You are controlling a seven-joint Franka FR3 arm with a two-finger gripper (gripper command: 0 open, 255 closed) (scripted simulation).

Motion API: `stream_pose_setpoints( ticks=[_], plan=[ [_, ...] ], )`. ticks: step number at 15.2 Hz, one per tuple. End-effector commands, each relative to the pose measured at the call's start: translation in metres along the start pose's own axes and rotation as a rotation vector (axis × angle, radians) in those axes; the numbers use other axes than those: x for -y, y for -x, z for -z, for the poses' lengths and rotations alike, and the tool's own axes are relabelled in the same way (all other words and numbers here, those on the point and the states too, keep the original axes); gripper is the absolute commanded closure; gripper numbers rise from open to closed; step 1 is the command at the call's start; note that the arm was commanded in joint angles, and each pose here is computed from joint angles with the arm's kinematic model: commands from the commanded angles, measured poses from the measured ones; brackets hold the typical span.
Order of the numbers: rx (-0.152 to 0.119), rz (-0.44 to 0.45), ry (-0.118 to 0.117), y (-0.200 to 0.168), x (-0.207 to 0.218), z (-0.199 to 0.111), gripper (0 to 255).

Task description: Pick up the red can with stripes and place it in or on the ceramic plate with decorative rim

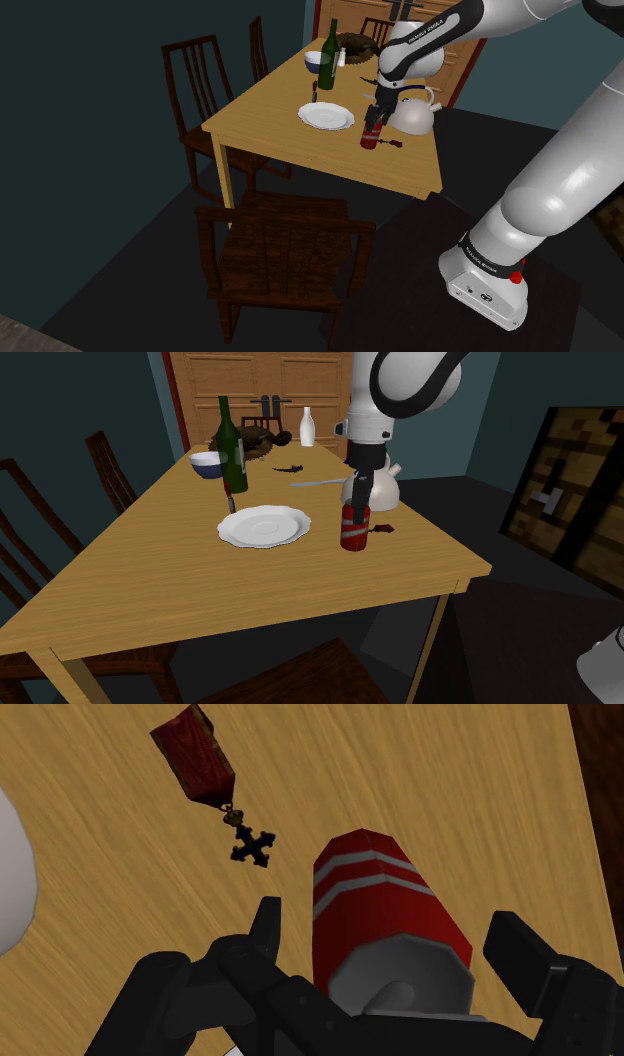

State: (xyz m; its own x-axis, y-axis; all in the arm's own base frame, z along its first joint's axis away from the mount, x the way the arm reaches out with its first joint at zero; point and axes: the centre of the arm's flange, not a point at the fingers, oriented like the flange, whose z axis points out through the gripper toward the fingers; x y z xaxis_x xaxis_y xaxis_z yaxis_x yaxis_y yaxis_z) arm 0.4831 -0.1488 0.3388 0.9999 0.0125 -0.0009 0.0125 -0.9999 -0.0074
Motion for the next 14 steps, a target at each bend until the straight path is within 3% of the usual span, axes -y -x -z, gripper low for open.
stream_pose_setpoints(
  ticks=[1,4,5,14],
  plan=[
    [0.000,0.000,0.000,-0.0001,0.0000,-0.0006,0],
    [0.000,0.000,0.000,0.0000,0.0000,-0.0006,0],
    [0.000,0.000,0.000,0.0000,0.0000,-0.0006,255],
    [0.000,0.000,0.000,-0.0001,0.0000,-0.0006,255]
  ],
)
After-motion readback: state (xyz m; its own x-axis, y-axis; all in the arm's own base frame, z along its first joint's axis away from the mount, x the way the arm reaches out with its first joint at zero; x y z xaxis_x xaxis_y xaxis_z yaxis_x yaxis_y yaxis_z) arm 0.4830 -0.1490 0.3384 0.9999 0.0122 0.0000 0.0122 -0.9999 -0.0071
